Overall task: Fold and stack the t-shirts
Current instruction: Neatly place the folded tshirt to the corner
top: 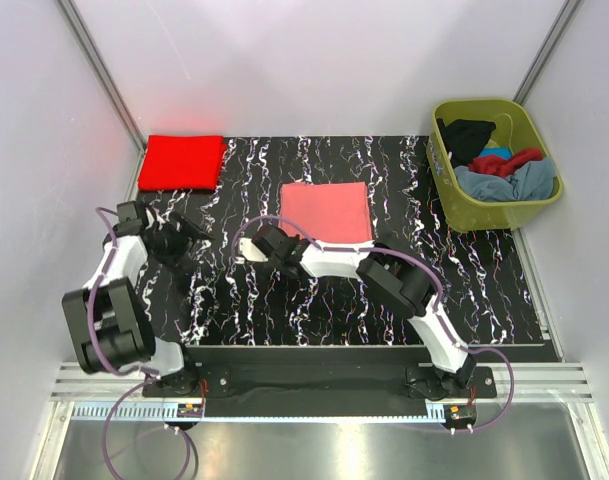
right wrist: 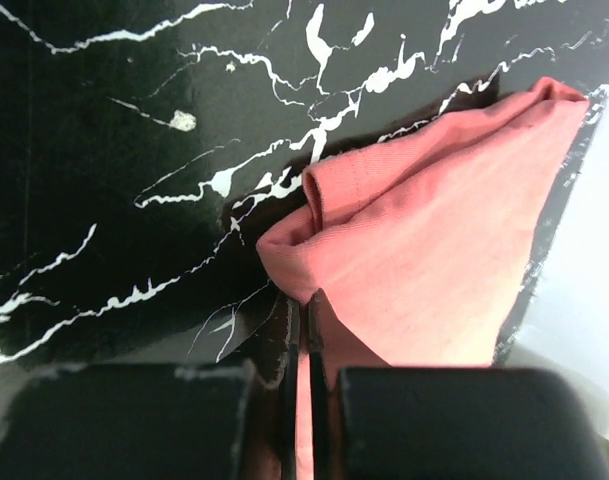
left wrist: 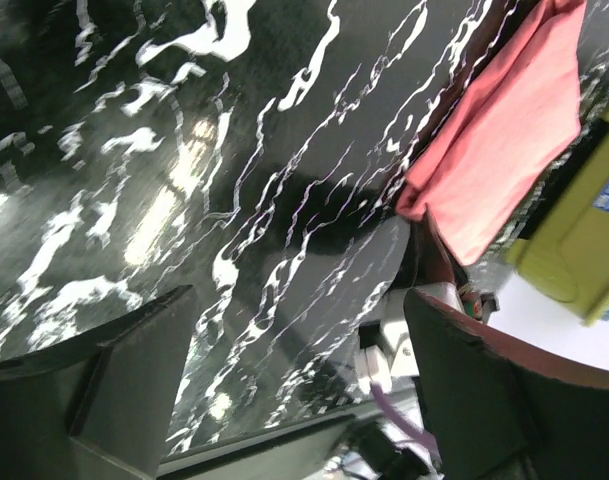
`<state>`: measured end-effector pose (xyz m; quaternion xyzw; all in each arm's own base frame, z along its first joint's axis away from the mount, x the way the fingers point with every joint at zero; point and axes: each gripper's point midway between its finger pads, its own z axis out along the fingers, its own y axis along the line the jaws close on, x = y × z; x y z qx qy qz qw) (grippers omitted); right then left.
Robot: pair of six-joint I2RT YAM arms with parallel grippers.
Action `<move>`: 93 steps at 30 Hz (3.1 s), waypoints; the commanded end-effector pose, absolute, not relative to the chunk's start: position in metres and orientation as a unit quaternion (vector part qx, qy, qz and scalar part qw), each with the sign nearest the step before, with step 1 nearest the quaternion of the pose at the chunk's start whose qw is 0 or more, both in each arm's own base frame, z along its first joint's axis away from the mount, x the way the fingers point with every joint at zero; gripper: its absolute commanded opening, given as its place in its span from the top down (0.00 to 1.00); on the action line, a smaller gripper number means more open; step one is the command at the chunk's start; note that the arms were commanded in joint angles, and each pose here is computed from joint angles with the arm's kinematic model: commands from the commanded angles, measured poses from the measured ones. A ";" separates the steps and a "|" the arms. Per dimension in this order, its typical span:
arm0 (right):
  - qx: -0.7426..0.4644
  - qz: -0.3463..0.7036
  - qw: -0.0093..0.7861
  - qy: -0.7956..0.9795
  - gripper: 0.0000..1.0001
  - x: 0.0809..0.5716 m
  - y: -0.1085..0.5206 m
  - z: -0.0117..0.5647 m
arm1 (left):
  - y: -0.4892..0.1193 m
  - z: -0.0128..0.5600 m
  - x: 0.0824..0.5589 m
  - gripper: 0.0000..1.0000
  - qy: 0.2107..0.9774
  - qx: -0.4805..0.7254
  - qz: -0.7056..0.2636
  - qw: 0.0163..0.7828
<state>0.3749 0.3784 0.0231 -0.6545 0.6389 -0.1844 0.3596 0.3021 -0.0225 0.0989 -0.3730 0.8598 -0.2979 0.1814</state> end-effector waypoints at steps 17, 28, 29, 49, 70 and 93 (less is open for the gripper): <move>-0.623 -0.017 0.396 0.675 1.00 0.338 0.371 0.106 | -0.132 0.098 0.424 0.01 0.817 -0.307 -0.449 0.193; -0.594 0.036 0.406 0.693 1.00 0.336 0.369 0.127 | -0.170 0.068 0.437 0.01 0.829 -0.320 -0.428 0.167; -0.592 0.038 0.407 0.695 1.00 0.337 0.369 0.128 | -0.172 0.064 0.436 0.01 0.832 -0.319 -0.424 0.164; -0.552 0.071 0.443 0.703 1.00 0.360 0.371 0.157 | -0.186 0.044 0.421 0.01 0.861 -0.348 -0.354 0.113; -0.527 0.107 0.459 0.707 1.00 0.361 0.377 0.179 | -0.211 0.033 0.424 0.10 0.819 -0.367 -0.433 0.080; -0.421 0.098 0.420 0.798 0.17 0.287 0.277 0.154 | -0.145 0.122 0.457 1.00 0.925 -0.056 -0.271 0.261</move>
